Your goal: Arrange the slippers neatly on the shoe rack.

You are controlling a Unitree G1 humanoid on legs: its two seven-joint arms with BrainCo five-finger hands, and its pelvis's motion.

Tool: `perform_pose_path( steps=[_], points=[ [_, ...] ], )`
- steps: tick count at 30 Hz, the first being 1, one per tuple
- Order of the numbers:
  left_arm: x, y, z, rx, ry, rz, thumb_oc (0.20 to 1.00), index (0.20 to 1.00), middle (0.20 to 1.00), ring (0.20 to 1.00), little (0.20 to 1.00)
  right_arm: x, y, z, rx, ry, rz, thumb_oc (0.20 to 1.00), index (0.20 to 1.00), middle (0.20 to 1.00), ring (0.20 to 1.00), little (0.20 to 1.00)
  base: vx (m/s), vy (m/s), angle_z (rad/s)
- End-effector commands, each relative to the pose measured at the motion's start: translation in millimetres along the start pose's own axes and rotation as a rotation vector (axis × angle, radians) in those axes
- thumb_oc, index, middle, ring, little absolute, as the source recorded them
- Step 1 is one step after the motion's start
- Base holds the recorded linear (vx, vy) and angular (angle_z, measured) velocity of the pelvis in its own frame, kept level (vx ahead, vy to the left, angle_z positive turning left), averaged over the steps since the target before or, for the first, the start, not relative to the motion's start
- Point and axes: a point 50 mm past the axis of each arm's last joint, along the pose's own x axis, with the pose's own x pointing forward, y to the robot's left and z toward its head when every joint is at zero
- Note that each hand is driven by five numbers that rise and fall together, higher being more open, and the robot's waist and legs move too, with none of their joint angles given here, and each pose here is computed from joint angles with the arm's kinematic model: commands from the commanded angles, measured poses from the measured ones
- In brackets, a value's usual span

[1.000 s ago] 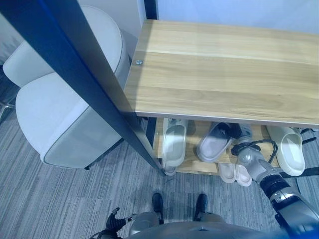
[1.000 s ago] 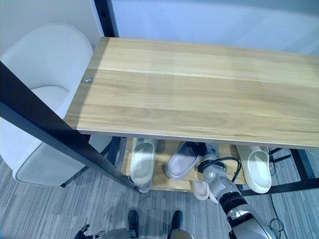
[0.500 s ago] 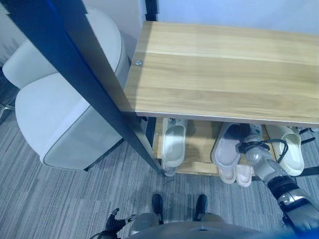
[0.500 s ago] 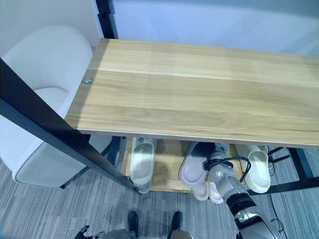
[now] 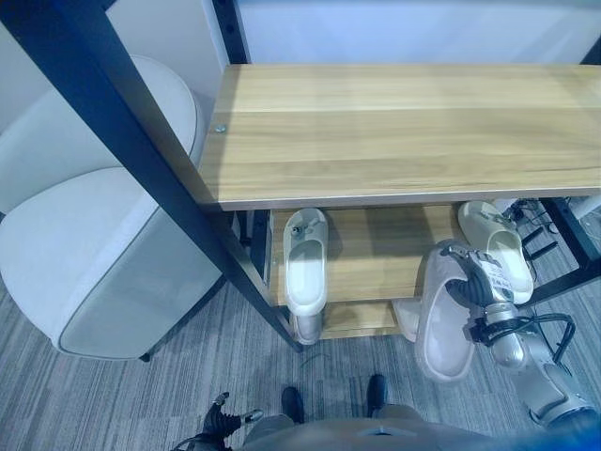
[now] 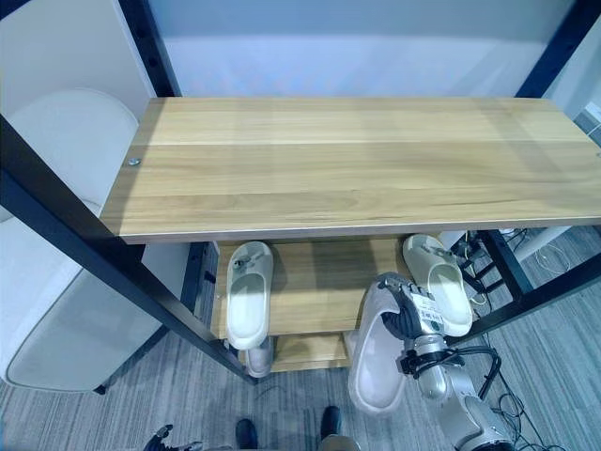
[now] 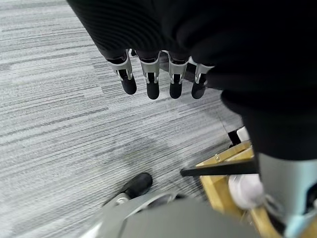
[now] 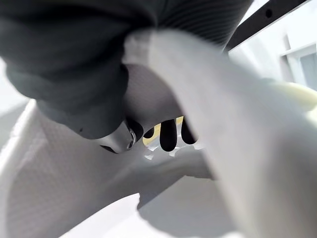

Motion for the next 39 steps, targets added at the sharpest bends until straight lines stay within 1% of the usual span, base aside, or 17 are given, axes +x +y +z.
perform_pose_path(
  steps=[1, 3, 6, 10, 13, 17, 19, 22, 26, 29, 30, 34, 37, 39],
  points=[
    [7.7, 12.2, 21.0, -0.043, -0.073, 0.059, 1.000, 1.000, 1.000, 1.000, 1.000, 26.1, -25.3, 32.7, 0.044, -0.190, -0.121, 0.200, 0.200, 0.200, 0.200, 0.200, -0.15, -0.027, 0.12],
    [11.3, 19.1, 35.8, -0.055, -0.130, 0.087, 1.000, 1.000, 1.000, 1.000, 1.000, 26.0, -27.2, 33.4, 0.077, -0.193, -0.128, 0.200, 0.200, 0.200, 0.200, 0.200, -0.16, 0.034, 0.38],
    [11.7, 14.0, 39.3, -0.070, -0.134, 0.080, 1.000, 1.000, 1.000, 1.000, 1.000, 23.8, -29.8, 31.7, 0.053, -0.197, -0.125, 0.200, 0.200, 0.200, 0.200, 0.200, -0.10, 0.163, 0.33],
    [9.0, 9.0, 24.5, -0.042, -0.073, 0.058, 1.000, 1.000, 1.000, 1.000, 1.000, 18.9, -26.0, 26.8, 0.052, -0.166, -0.103, 0.200, 0.200, 0.200, 0.200, 0.200, -0.01, 0.262, -0.03],
    [5.7, 15.6, 2.7, -0.005, 0.018, 0.057, 1.000, 1.000, 1.000, 1.000, 1.000, 16.5, -20.4, 29.3, 0.051, -0.169, -0.078, 0.200, 0.200, 0.200, 0.200, 0.200, -0.05, 0.267, -0.12],
    [4.0, 22.3, -6.9, 0.022, 0.058, 0.069, 1.000, 1.000, 1.000, 1.000, 1.000, 9.5, -12.1, 28.3, 0.072, -0.148, -0.056, 0.200, 0.200, 0.200, 0.200, 0.200, -0.04, 0.042, -0.11],
    [5.8, 29.7, -3.1, 0.025, 0.042, 0.099, 1.000, 1.000, 1.000, 1.000, 1.000, 9.8, -16.5, 32.1, 0.079, -0.168, -0.069, 0.200, 0.200, 0.200, 0.200, 0.200, -0.06, -0.081, -0.29],
    [7.1, 29.6, 0.6, 0.018, 0.032, 0.101, 1.000, 1.000, 1.000, 1.000, 1.000, 12.9, -21.4, 37.0, 0.073, -0.201, -0.081, 0.200, 0.200, 0.200, 0.200, 0.200, -0.05, -0.086, -0.18],
    [12.1, 27.6, 17.0, -0.027, -0.011, 0.109, 1.000, 1.000, 1.000, 1.000, 1.000, 17.8, -28.3, 46.9, 0.093, -0.257, -0.100, 0.200, 0.200, 0.200, 0.200, 0.200, -0.10, -0.143, -0.02],
    [14.4, 26.9, 25.7, -0.053, -0.035, 0.116, 1.000, 1.000, 1.000, 1.000, 1.000, 16.0, -23.4, 49.4, 0.091, -0.272, -0.069, 0.200, 0.200, 0.200, 0.200, 0.200, 0.05, -0.079, -0.02],
    [14.1, 24.4, 26.1, -0.058, -0.038, 0.110, 1.000, 1.000, 1.000, 1.000, 1.000, 12.4, -15.5, 48.2, 0.098, -0.260, -0.031, 0.200, 0.200, 0.200, 0.200, 0.200, 0.04, -0.057, -0.09],
    [14.3, 27.1, 27.4, -0.055, -0.048, 0.123, 1.000, 1.000, 1.000, 1.000, 1.000, 8.5, -10.4, 51.6, 0.112, -0.278, 0.002, 0.200, 0.200, 0.200, 0.200, 0.200, 0.00, -0.041, -0.11],
    [16.9, 31.9, 38.9, -0.051, -0.093, 0.146, 1.000, 1.000, 1.000, 1.000, 1.000, 12.1, -14.3, 59.3, 0.100, -0.339, 0.001, 0.200, 0.200, 0.200, 0.200, 0.200, -0.17, -0.097, -0.10],
    [17.1, 26.8, 42.3, -0.058, -0.105, 0.131, 1.000, 1.000, 1.000, 1.000, 1.000, 13.4, -19.7, 60.7, 0.085, -0.367, 0.000, 0.200, 0.200, 0.200, 0.200, 0.200, -0.14, 0.116, 0.24]
  ],
)
